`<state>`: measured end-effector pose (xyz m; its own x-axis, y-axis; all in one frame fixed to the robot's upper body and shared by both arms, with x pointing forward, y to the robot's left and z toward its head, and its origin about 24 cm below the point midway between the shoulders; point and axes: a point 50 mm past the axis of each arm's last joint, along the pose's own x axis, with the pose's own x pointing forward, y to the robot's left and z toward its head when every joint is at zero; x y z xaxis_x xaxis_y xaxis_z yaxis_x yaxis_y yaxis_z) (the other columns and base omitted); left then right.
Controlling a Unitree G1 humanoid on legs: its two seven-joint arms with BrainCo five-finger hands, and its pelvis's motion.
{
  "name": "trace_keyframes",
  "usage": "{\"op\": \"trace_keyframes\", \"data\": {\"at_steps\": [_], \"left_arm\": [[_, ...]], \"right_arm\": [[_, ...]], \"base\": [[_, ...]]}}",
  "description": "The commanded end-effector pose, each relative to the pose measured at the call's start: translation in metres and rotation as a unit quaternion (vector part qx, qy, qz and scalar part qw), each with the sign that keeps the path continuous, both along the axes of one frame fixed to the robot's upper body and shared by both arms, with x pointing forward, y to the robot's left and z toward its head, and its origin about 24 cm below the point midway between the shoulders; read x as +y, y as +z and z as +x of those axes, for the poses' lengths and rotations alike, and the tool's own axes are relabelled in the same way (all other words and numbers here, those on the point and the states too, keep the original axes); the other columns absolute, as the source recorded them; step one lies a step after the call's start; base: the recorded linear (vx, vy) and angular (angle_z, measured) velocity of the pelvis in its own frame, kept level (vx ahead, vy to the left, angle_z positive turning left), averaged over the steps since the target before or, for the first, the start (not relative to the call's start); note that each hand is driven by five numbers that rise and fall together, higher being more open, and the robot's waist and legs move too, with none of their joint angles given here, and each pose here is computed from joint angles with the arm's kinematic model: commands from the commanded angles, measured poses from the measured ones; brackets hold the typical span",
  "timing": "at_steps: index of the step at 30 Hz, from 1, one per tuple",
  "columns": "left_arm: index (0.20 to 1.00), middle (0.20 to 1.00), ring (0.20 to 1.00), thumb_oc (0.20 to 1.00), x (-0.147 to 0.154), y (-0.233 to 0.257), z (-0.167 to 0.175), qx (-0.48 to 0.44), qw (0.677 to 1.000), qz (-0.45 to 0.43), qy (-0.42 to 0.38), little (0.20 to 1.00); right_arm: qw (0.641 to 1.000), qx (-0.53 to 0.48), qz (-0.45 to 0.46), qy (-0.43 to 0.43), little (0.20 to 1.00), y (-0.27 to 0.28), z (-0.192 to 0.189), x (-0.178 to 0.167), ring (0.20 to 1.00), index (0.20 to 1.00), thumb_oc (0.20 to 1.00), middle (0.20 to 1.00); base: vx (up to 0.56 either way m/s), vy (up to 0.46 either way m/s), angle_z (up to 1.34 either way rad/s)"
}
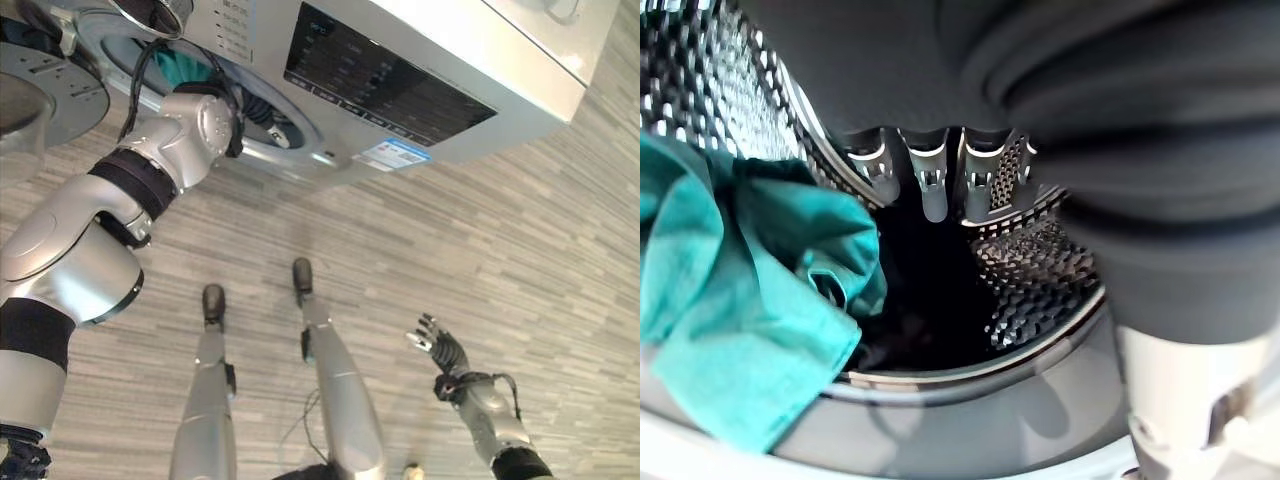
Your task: Grab the laundry basket,head to the washer,open it,put in the laundry and shut it.
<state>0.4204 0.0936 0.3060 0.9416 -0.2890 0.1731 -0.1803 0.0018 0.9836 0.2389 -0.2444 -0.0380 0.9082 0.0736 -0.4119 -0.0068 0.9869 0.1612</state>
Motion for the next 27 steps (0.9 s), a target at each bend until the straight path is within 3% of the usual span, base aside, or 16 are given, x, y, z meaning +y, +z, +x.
{"op": "trace_keyframes", "data": {"at_steps": [1, 5, 8, 12, 16, 17, 18, 20, 22, 23, 24, 25, 27], "left_arm": [[1.000, 1.000, 1.000, 1.000, -0.030, 0.038, -0.017, -0.097, 0.991, -0.058, -0.076, 1.000], [1.000, 1.000, 1.000, 1.000, 0.002, -0.008, -0.015, -0.068, 0.989, -0.110, -0.070, 1.000], [1.000, 1.000, 1.000, 1.000, 0.031, -0.080, -0.020, 0.005, 0.983, -0.175, -0.049, 1.000], [1.000, 1.000, 1.000, 1.000, 0.061, -0.184, -0.057, 0.128, 0.955, -0.268, -0.020, 1.000], [1.000, 1.000, 1.000, 1.000, 0.087, -0.277, -0.114, 0.255, 0.905, -0.339, 0.040, 1.000], [1.000, 1.000, 1.000, 1.000, 0.095, -0.314, -0.144, 0.315, 0.874, -0.363, 0.072, 1.000], [1.000, 1.000, 1.000, 1.000, 0.095, -0.314, -0.144, 0.314, 0.874, -0.363, 0.072, 1.000], [1.000, 1.000, 1.000, 1.000, 0.108, -0.342, -0.170, 0.356, 0.839, -0.393, 0.120, 1.000], [1.000, 1.000, 1.000, 1.000, 0.115, -0.374, -0.202, 0.409, 0.802, -0.402, 0.168, 1.000], [1.000, 1.000, 1.000, 1.000, 0.119, -0.398, -0.228, 0.445, 0.768, -0.409, 0.213, 1.000], [1.000, 1.000, 1.000, 1.000, 0.119, -0.398, -0.228, 0.445, 0.768, -0.409, 0.213, 1.000], [1.000, 1.000, 1.000, 1.000, 0.122, -0.414, -0.249, 0.468, 0.733, -0.427, 0.248, 1.000], [1.000, 1.000, 1.000, 1.000, 0.122, -0.421, -0.258, 0.475, 0.722, -0.429, 0.264, 1.000]], "right_arm": [[0.998, 0.038, -0.018, -0.040, 1.000, -0.013, -0.026, -0.025, 1.000, 1.000, 1.000, 1.000], [0.997, 0.050, -0.013, -0.051, 1.000, -0.022, -0.034, -0.020, 1.000, 1.000, 1.000, 1.000], [0.995, 0.081, -0.019, -0.050, 1.000, -0.037, -0.049, -0.015, 1.000, 1.000, 1.000, 1.000], [0.990, 0.128, -0.039, -0.054, 1.000, -0.053, -0.072, -0.018, 1.000, 1.000, 1.000, 1.000], [0.980, 0.181, -0.066, -0.058, 1.000, -0.068, -0.093, -0.026, 1.000, 1.000, 1.000, 1.000], [0.972, 0.213, -0.077, -0.068, 1.000, -0.076, -0.103, -0.030, 1.000, 1.000, 1.000, 1.000], [0.972, 0.213, -0.076, -0.067, 1.000, -0.076, -0.103, -0.030, 1.000, 1.000, 1.000, 1.000], [0.964, 0.240, -0.084, -0.072, 1.000, -0.083, -0.110, -0.031, 1.000, 1.000, 1.000, 1.000], [0.956, 0.269, -0.092, -0.068, 1.000, -0.090, -0.116, -0.029, 1.000, 1.000, 1.000, 1.000], [0.948, 0.294, -0.097, -0.067, 1.000, -0.097, -0.124, -0.028, 1.000, 1.000, 1.000, 1.000], [0.948, 0.294, -0.098, -0.067, 1.000, -0.097, -0.124, -0.028, 1.000, 1.000, 1.000, 1.000], [0.942, 0.314, -0.096, -0.075, 1.000, -0.101, -0.131, -0.028, 1.000, 1.000, 1.000, 1.000], [0.939, 0.320, -0.094, -0.079, 1.000, -0.103, -0.134, -0.027, 1.000, 1.000, 1.000, 1.000]], "base": [[-0.03, 0.051, -0.01], [-0.01, 0.047, -0.03], [0.01, 0.063, -0.04], [0.06, 0.096, 0.09], [0.09, 0.133, 0.03], [0.05, 0.134, 0.04], [0.07, 0.134, 0.03], [0.02, 0.124, 0.01], [0.03, 0.203, -0.03], [0.03, 0.187, -0.09], [0.05, 0.230, -0.07], [0.02, 0.178, -0.04], [0.01, 0.195, 0.00]]}}
